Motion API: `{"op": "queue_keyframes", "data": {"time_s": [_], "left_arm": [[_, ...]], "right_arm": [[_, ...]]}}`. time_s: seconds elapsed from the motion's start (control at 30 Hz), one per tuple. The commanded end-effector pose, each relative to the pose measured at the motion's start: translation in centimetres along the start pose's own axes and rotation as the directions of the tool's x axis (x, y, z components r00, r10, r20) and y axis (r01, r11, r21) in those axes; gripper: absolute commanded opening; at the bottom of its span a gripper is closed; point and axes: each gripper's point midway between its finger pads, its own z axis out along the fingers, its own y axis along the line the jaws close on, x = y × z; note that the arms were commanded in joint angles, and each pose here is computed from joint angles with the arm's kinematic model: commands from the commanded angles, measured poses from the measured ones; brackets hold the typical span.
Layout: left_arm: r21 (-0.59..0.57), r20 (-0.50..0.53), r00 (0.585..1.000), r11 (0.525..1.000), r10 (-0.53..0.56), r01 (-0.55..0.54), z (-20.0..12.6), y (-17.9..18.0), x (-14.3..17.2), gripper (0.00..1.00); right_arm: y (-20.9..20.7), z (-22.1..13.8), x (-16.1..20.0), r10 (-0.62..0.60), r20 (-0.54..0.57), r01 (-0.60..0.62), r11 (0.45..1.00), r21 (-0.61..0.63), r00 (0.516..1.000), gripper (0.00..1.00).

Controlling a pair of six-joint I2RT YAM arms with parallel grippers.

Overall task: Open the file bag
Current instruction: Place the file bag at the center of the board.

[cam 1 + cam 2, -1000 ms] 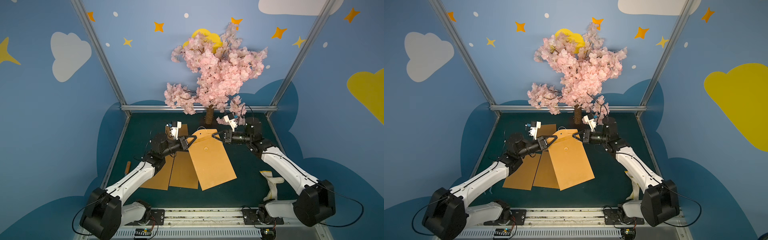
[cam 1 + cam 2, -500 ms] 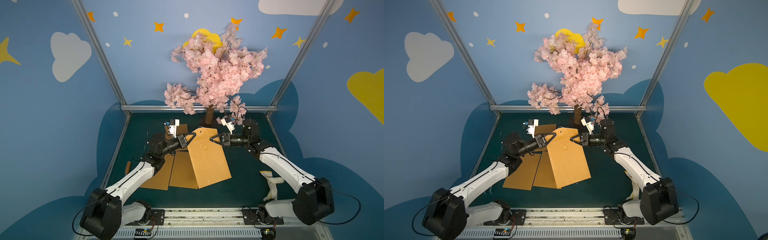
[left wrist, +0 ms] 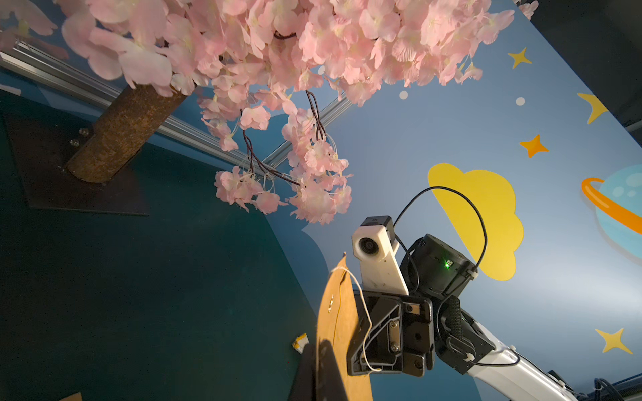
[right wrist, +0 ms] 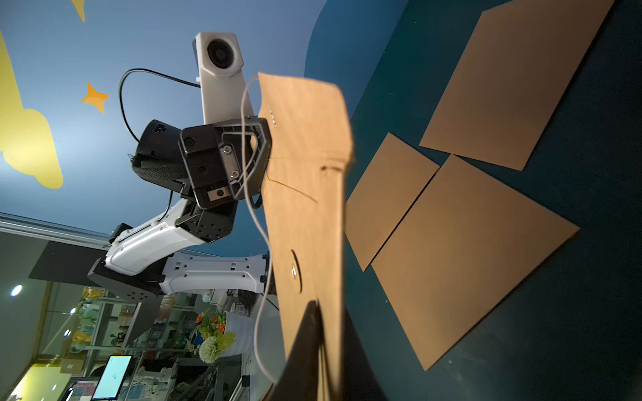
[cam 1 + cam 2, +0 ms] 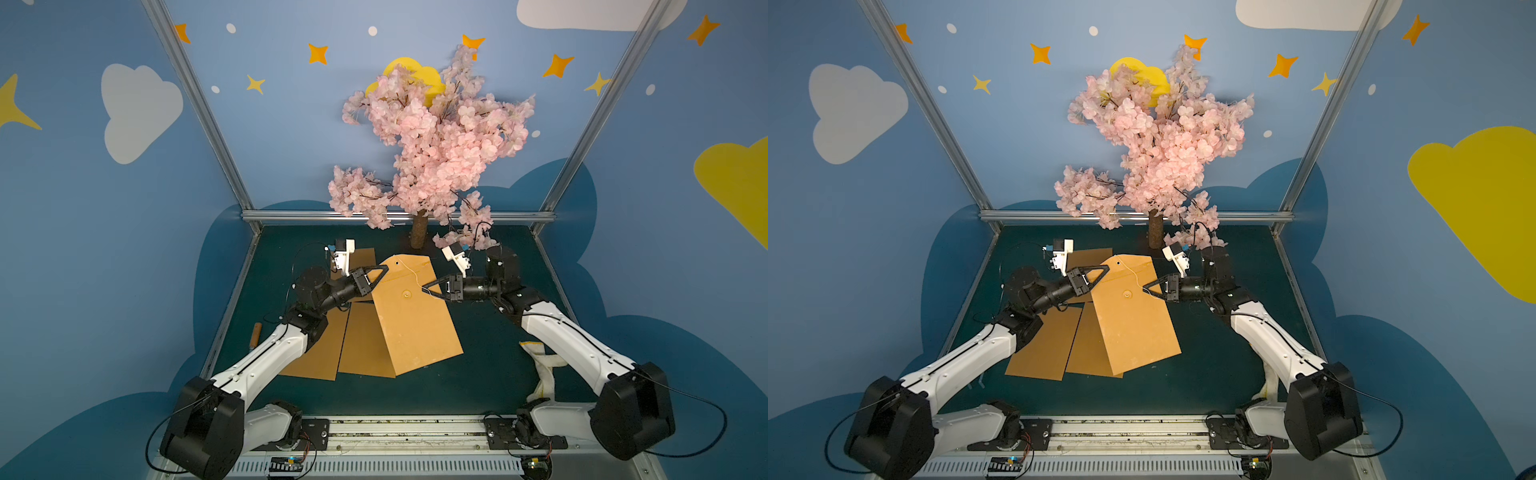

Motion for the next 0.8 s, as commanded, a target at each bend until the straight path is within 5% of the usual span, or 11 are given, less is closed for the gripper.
{"op": "queue_keyframes", "data": {"time_s": [0.0, 0.07, 0.23, 0.37, 0.77], "left_arm": [[0.024, 0.028, 1.0, 1.0, 0.007, -0.007, 0.2, -0.3, -0.9, 0.03], [0.029, 0.006, 1.0, 1.0, -0.004, 0.004, 0.4, -0.2, -0.6, 0.06], [0.024, -0.015, 1.0, 1.0, -0.013, 0.014, 0.5, 0.0, -0.3, 0.43], [-0.017, -0.002, 1.0, 1.0, 0.01, -0.01, 0.0, 0.2, -0.5, 0.59], [-0.182, -0.007, 0.99, 0.973, 0.141, -0.14, -2.7, 1.0, -1.5, 0.69]], "right_arm": [[0.3, 0.0, 1.0, -0.004, -0.027, 0.004, 1.0, -0.02, 1.0, 0.05], [0.4, 0.0, 0.9, -0.013, -0.024, 0.012, 1.0, -0.019, 1.0, 0.03], [0.1, -0.5, 0.4, -0.022, -0.008, 0.022, 1.0, 0.007, 1.0, 0.0], [-0.8, -1.3, 0.0, 0.003, 0.009, -0.003, 0.999, 0.038, 1.0, 0.0], [-6.0, -6.3, -0.2, 0.169, 0.093, -0.184, 0.965, 0.186, 0.981, 0.0]]}}
